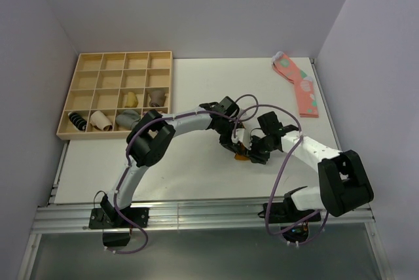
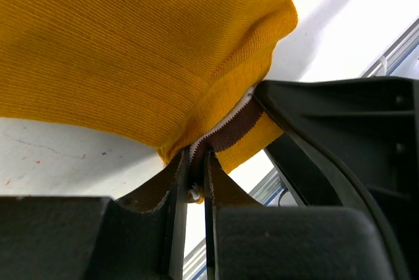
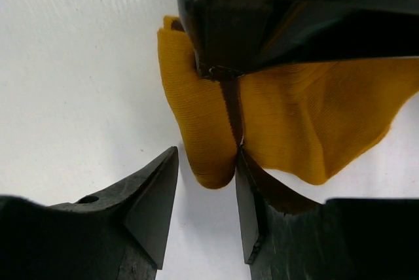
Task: Roll the socks
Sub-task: Roll the sock at the center of the board.
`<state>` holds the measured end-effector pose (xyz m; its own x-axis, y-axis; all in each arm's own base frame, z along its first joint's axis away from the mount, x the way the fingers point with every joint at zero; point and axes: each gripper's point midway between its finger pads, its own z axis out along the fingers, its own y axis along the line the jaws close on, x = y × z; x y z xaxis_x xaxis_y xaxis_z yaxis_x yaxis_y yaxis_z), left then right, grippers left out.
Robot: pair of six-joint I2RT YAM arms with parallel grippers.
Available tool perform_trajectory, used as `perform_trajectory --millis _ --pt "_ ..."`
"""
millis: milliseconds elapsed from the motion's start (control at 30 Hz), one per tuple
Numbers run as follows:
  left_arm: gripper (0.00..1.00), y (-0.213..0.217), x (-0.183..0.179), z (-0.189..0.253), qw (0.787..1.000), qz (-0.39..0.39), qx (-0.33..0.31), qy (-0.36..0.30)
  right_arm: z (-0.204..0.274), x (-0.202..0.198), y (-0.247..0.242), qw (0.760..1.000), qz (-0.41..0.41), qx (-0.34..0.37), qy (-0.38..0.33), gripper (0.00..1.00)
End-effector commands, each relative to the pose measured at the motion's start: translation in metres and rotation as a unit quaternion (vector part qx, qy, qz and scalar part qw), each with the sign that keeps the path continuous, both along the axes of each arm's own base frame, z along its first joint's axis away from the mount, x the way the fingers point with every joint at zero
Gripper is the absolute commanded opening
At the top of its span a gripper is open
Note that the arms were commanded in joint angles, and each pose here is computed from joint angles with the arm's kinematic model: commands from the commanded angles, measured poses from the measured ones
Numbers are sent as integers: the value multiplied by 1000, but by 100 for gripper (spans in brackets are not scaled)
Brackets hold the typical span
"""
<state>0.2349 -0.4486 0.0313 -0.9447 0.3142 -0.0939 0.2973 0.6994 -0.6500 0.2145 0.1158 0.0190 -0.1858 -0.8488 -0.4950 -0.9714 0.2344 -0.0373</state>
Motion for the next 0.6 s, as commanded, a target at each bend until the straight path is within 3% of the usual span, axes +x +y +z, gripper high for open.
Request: perform_trajectory --millis 0,167,200,400,500,567 --pt "0 -4 3 0 1000 -2 -2 1 -7 -1 -6 1000 11 -27 -10 47" --pt "0 -4 4 0 1000 1 -7 3 -11 -5 -6 999 7 -35 7 42" --pt "0 -5 4 -1 1000 4 -8 5 -12 -4 -7 999 4 -36 8 35" --pt "0 -5 3 1 1000 18 -22 9 -18 0 -10 999 -17 -49 17 16" --pt "1 -3 5 0 999 30 -23 10 -19 1 -11 998 -21 -53 17 11" --pt "7 -1 7 2 999 36 -26 3 -19 1 -11 998 -22 -54 17 10"
